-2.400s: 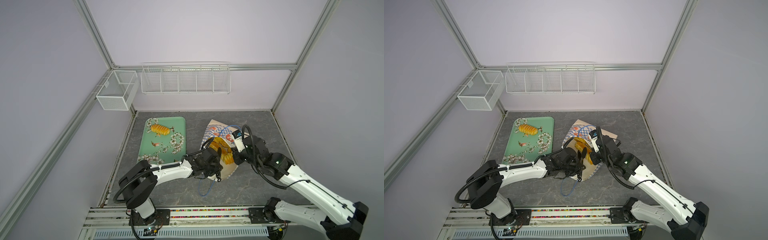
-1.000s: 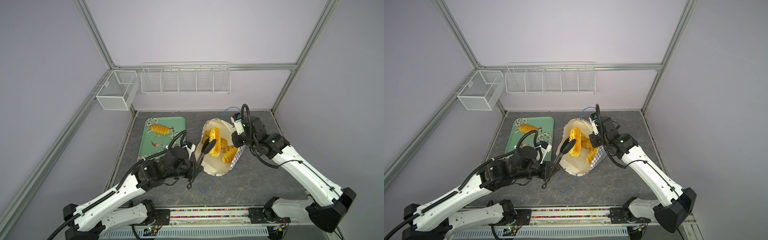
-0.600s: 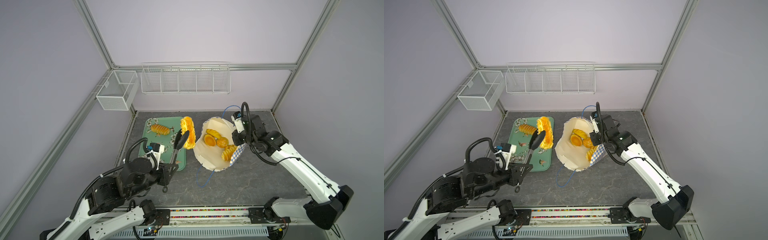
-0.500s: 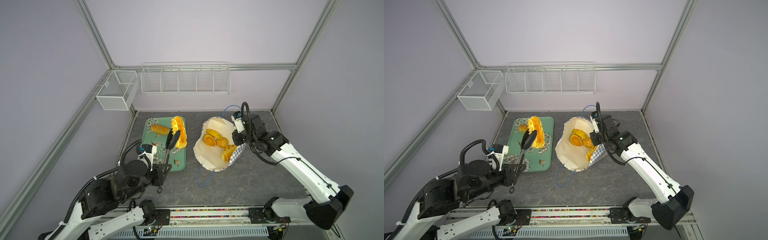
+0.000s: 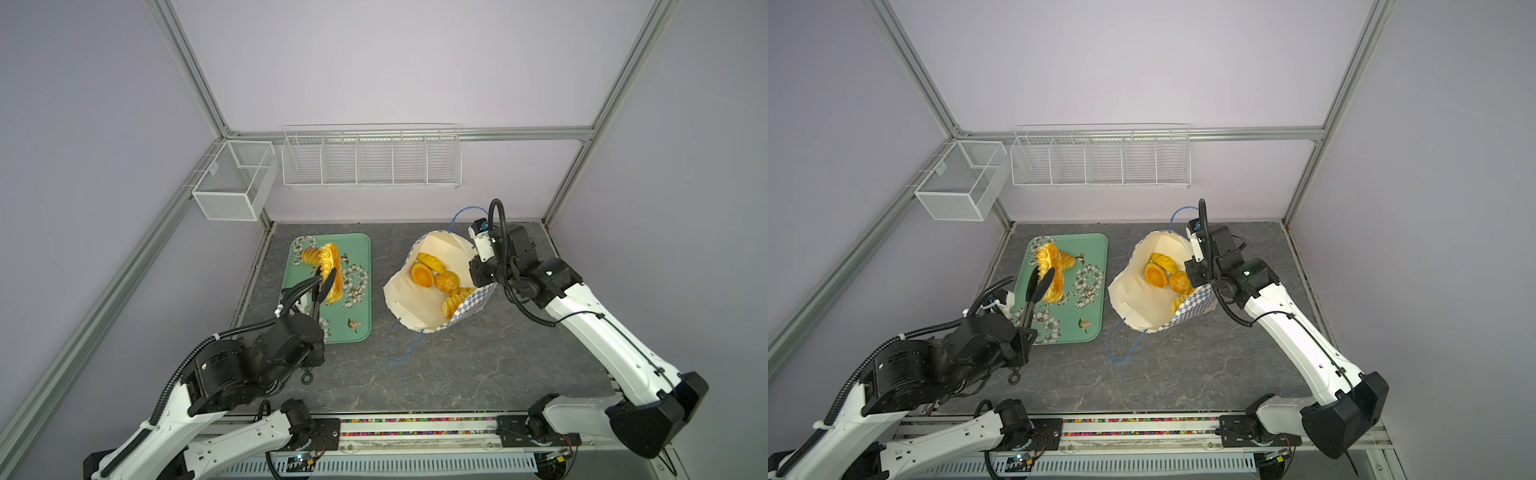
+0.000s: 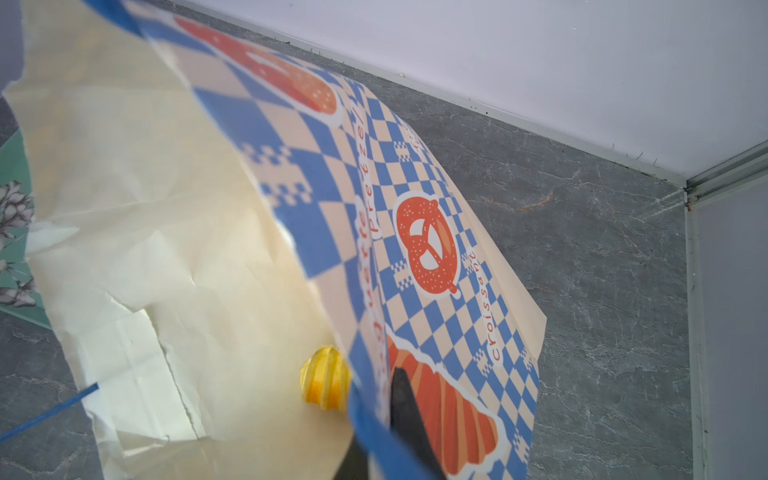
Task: Take the fake bread out of the paper bag
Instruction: 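Carry the bread over the green tray and release it from the tongs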
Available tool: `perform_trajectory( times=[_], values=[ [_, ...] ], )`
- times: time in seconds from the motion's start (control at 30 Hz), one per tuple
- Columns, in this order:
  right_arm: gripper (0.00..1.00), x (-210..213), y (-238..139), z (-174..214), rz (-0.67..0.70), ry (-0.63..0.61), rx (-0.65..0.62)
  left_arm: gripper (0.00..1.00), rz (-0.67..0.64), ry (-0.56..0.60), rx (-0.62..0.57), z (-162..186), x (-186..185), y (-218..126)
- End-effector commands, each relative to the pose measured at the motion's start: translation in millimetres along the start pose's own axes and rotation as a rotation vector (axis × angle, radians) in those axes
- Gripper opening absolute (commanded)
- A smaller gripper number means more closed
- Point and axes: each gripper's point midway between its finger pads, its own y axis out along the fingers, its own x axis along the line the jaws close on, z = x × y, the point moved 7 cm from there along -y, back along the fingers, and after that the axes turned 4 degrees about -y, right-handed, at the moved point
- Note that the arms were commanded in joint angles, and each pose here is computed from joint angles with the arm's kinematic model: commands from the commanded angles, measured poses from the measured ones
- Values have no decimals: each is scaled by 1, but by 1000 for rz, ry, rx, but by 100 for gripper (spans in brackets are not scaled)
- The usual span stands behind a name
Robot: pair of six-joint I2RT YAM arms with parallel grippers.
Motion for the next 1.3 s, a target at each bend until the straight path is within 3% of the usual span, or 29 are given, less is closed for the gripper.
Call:
perform_trajectory(
  times=[0.0, 0.17, 0.27, 0.77, 1.27],
  values=[
    [7, -6, -7, -5, 5, 5, -9, 0, -35, 36, 31, -10, -1, 13],
    [7, -10, -11, -4, 9, 19, -13, 0, 28, -27, 154, -21, -3, 57],
    [7, -13, -13, -4, 13, 27, -15, 0, 2, -14, 214, -28, -3, 85],
    [7, -16, -9, 2, 0, 45, -9, 0, -362, 156, 418, -66, -4, 180],
    [7, -19, -9, 5, 0, 45, -6, 0, -633, 328, 450, -93, -8, 236]
  ],
)
